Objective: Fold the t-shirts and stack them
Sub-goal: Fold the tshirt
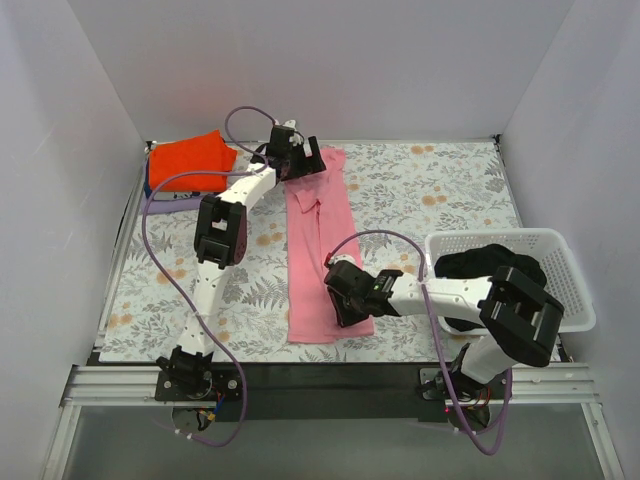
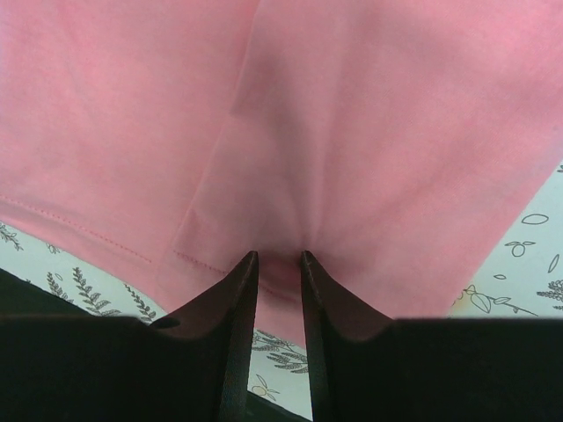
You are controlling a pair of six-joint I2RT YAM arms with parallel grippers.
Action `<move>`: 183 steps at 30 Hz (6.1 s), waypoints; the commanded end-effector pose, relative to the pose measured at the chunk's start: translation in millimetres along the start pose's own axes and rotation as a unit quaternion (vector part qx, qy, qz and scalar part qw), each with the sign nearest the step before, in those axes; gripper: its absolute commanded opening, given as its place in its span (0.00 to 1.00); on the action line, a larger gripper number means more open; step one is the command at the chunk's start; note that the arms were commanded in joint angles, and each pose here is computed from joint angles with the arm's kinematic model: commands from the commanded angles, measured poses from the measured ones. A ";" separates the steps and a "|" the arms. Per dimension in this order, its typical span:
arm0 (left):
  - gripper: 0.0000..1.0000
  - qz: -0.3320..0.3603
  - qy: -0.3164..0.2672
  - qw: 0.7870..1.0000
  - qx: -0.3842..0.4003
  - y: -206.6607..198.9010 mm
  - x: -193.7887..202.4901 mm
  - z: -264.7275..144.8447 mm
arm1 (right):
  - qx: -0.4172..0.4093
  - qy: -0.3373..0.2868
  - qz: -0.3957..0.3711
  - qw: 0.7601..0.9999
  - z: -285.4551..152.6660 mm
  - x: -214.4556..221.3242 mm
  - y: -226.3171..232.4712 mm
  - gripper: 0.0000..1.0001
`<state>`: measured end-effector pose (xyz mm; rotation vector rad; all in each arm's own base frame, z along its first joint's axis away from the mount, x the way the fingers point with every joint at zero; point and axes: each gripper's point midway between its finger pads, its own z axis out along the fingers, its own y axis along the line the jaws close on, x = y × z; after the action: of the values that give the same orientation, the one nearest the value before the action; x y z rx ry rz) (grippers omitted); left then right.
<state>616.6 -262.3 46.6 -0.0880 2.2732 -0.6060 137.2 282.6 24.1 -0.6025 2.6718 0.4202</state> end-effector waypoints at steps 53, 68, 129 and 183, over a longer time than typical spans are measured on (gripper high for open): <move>0.92 -0.099 0.086 0.991 -0.016 2.7 218.9 -341.7 | 0.010 -0.043 0.085 0.995 -16.8 16.2 -49.9 0.37; 0.88 -0.100 0.124 0.987 -0.033 8.6 257.4 -351.1 | 0.025 -0.024 0.085 0.996 -13.2 27.1 -56.9 0.16; 0.00 -0.135 0.204 0.969 -0.045 -0.5 350.6 -356.1 | -0.011 -0.032 0.068 0.997 -35.2 30.2 -39.8 0.01; 0.00 -0.099 -0.196 0.975 -0.019 -0.7 67.0 -171.8 | 0.064 -0.230 0.085 0.967 20.8 -290.1 -137.2 0.01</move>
<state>435.2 -204.6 87.9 -0.4535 1.9490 -0.5579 431.8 265.3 81.8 -0.1877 2.3502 0.3527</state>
